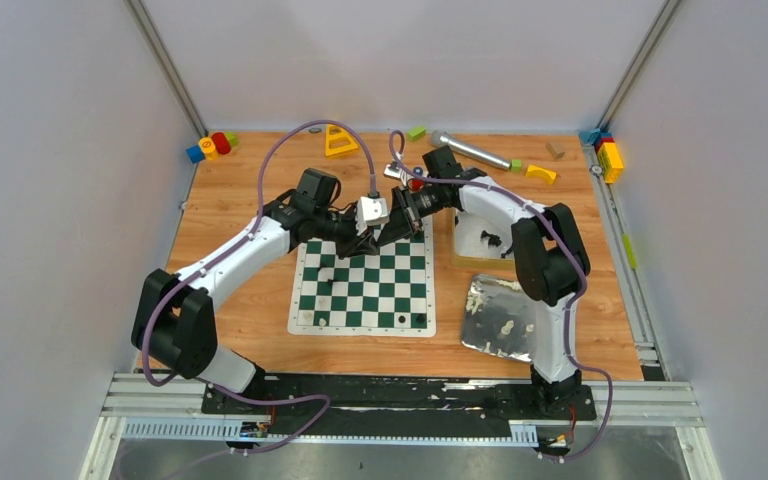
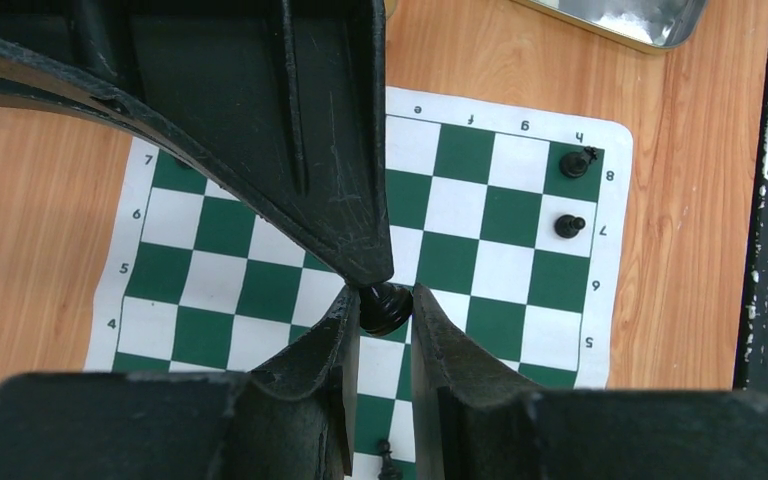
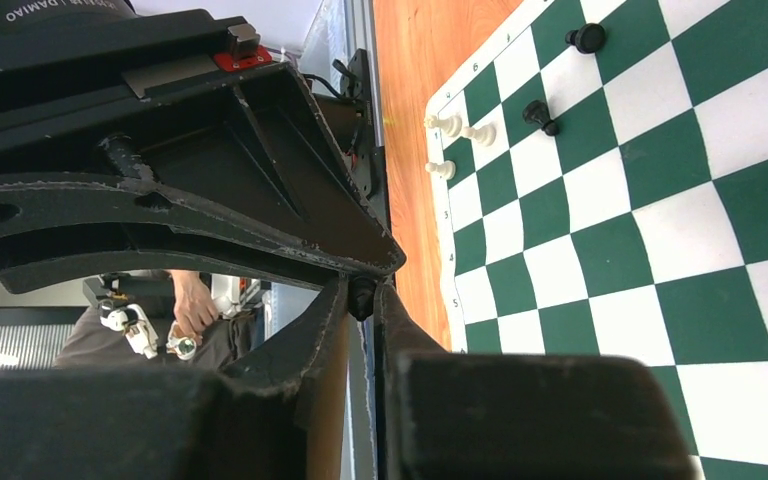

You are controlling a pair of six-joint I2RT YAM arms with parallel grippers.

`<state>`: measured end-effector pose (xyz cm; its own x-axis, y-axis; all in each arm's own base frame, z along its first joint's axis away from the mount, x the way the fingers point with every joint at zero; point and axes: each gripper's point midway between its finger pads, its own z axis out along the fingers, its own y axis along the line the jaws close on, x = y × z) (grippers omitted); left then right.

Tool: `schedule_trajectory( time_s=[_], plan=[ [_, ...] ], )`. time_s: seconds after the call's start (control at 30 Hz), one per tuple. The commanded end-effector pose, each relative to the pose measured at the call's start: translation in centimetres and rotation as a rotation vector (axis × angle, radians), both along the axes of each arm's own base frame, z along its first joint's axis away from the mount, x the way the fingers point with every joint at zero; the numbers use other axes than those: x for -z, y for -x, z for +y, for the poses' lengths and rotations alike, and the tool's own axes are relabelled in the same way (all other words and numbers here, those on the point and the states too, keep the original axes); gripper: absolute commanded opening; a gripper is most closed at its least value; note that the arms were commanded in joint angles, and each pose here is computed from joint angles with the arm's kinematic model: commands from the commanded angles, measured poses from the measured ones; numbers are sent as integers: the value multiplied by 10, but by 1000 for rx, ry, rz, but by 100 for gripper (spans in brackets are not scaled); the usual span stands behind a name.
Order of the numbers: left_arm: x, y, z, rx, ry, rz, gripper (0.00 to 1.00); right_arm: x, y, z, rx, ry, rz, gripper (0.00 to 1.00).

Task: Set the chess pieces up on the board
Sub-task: Place the chess piece on the chessboard.

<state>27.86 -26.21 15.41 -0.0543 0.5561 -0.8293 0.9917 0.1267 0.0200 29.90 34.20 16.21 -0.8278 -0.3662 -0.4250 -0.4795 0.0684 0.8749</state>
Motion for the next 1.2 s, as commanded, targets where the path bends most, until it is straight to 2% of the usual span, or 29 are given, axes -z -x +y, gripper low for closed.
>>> schedule_trajectory(
  time_s=[0.0, 0.1, 0.43, 0.47, 0.53, 0.6, 0.8, 0.9, 1.17],
  plan=[
    [-11, 1, -3, 16, 24, -46, 26, -11, -1, 4, -28, -51, -37, 5],
    [-9, 1, -2, 9, 18, -54, 36, -11, -5, 3, -10, -38, -58, 0],
    [-11, -12, 17, -111, -49, -115, 67, -10, -33, -29, 160, 99, -255, 0],
    [-12, -12, 18, -121, -49, -118, 78, -7, -36, -33, 181, 122, -274, 0],
    [-9, -14, 23, -149, -71, -118, 92, -4, -42, -42, 221, 169, -316, 0],
    [-6, -14, 28, -167, -92, -114, 98, 4, -47, -54, 246, 226, -387, 0],
    [-3, -19, 42, -240, -109, -66, 100, 34, -65, -92, 332, 500, -636, 0],
    [-2, -23, 51, -287, -123, -40, 100, 37, -68, -101, 352, 575, -734, 0],
    [0, -27, 66, -347, -158, -21, 100, 56, -57, -102, 306, 654, -789, 0]
  ],
)
